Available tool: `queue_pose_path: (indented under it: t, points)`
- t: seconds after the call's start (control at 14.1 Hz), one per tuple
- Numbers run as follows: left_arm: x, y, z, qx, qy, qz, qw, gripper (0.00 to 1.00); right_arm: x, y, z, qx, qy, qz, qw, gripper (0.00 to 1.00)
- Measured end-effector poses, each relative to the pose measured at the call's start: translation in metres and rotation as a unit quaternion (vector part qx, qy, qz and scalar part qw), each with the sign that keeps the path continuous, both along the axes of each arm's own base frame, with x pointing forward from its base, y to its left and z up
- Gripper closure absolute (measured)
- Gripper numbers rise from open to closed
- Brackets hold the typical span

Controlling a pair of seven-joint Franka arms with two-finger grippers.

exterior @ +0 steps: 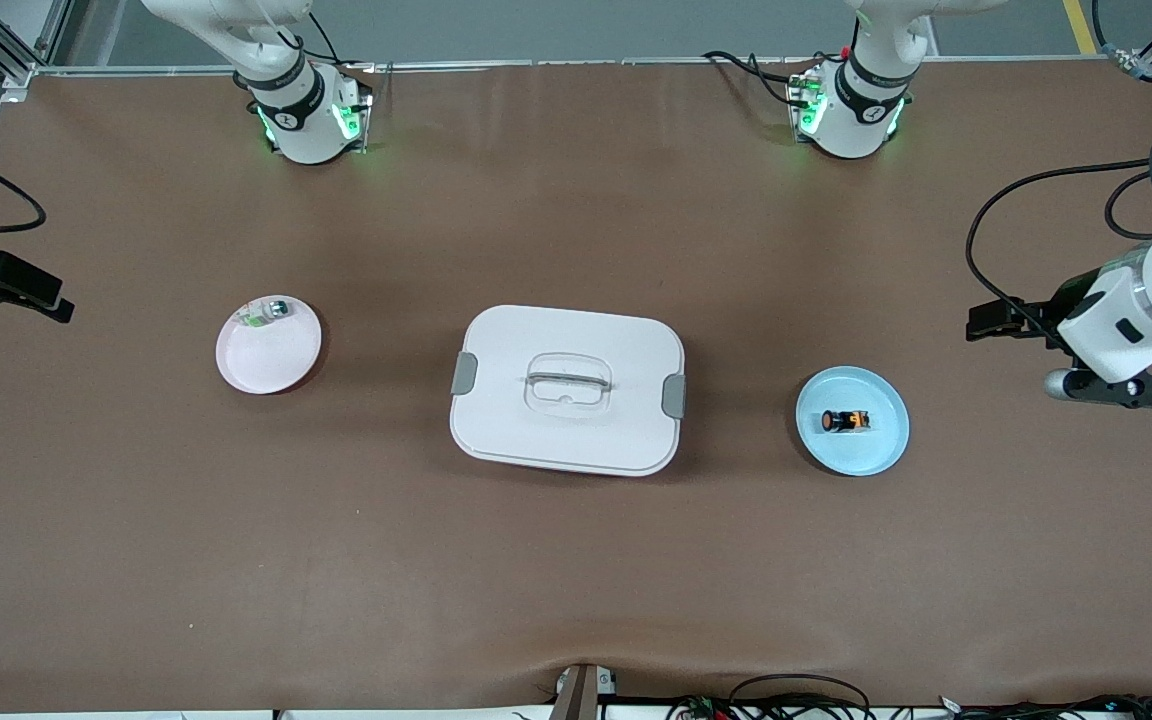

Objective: Transfer orange switch to right arm and place
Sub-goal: 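Lower the left gripper over the orange switch on the blue plate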

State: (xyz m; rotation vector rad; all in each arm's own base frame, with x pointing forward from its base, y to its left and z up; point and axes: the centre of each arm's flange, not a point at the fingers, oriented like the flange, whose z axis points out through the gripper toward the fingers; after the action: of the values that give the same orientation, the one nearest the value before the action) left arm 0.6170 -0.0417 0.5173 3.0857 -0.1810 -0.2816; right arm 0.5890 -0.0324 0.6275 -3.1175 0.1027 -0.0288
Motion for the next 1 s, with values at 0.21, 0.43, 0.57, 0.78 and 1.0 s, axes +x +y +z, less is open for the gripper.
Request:
queue_pose_path:
  t: [0.21,0.43,0.57,0.78,1.0]
  points:
    - [0.012,-0.018,-0.040,-0.001,0.019,-0.013,1.000,0.00,0.000,0.000,0.000,0.000,0.000,0.000,1.000,0.00]
    - [0.022,-0.038,-0.088,-0.002,0.015,-0.024,1.000,0.00,0.000,-0.001,-0.001,0.000,0.000,0.000,1.000,0.00]
    - [0.019,-0.042,-0.124,-0.003,0.002,-0.024,1.000,0.00,0.001,-0.001,0.000,0.000,-0.001,-0.001,1.000,0.00]
    - [0.005,-0.043,-0.176,-0.005,-0.021,-0.023,1.000,0.00,0.001,-0.001,0.000,0.000,-0.001,-0.001,1.000,0.00]
    - [-0.012,-0.041,-0.215,-0.004,-0.051,0.017,0.999,0.00,0.001,-0.001,-0.001,0.000,-0.001,-0.001,1.000,0.00]
